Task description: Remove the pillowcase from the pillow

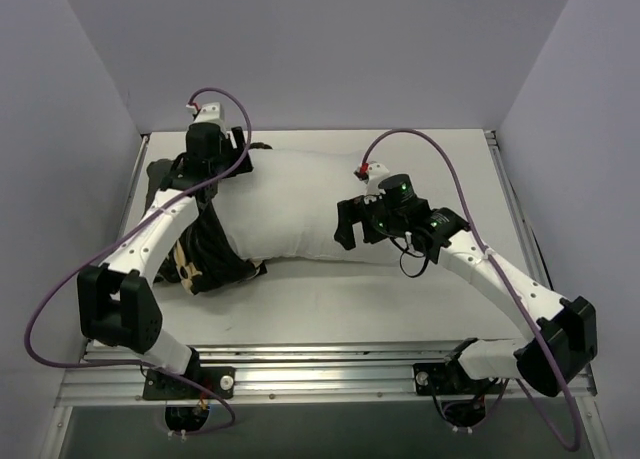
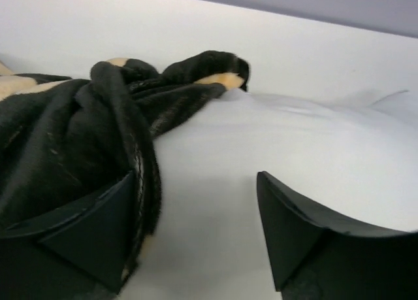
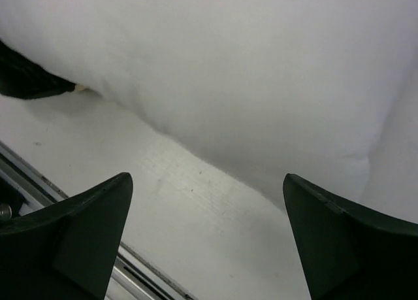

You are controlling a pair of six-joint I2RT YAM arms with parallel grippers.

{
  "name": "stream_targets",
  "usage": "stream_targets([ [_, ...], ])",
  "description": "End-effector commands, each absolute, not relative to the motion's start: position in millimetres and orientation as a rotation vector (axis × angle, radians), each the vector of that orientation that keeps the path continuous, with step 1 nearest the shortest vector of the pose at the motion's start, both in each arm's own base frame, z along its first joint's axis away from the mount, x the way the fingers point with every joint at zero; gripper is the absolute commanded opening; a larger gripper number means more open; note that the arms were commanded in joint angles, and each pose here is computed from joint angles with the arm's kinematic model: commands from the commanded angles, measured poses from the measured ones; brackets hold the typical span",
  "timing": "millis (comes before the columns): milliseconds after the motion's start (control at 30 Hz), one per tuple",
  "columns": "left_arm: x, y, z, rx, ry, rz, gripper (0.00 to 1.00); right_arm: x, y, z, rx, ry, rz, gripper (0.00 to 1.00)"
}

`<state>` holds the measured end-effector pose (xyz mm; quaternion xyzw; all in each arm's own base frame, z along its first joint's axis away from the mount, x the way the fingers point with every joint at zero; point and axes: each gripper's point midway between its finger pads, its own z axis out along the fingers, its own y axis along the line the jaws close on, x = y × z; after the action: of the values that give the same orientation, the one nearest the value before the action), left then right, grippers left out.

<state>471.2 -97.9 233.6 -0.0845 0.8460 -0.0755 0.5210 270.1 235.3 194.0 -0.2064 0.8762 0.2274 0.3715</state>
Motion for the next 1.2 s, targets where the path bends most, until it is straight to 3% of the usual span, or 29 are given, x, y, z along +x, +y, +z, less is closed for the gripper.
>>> stream_targets([
  [0,450,-116,285,-0.156,1.908,-0.233,0.82,327,226,215,-0.35,2.141,0.58,0.95],
  [133,447,-113,253,-0.177,2.004,-0.194,0.89,362,234,204,-0.317,2.076,0.575,0.98],
  [267,450,-126,191,-0.126,2.196,-0.187,0.91,350,254,133,-0.411,2.255,0.622,0.91],
  [500,438,-160,133,-0.057,2.341,-0.231,0.91,209,286,98,-0.705,2.456,0.811,0.85],
  [633,395,-201,132,0.054,2.351,-0.312,0.91,129,295,147,-0.84,2.346,1.036,0.85],
  [767,340,-217,129,0.177,2.327,-0.386,0.91,100,292,190,-0.861,2.248,1.18,0.85],
  [833,318,-210,139,0.204,2.301,-0.398,0.91,107,288,215,-0.831,2.171,1.158,0.87],
  [1033,299,-201,223,0.203,2.119,-0.451,0.92,210,251,245,-0.524,2.119,0.893,0.97],
  [1167,300,-202,245,0.204,2.086,-0.464,0.92,265,234,248,-0.395,2.104,0.993,1.0],
])
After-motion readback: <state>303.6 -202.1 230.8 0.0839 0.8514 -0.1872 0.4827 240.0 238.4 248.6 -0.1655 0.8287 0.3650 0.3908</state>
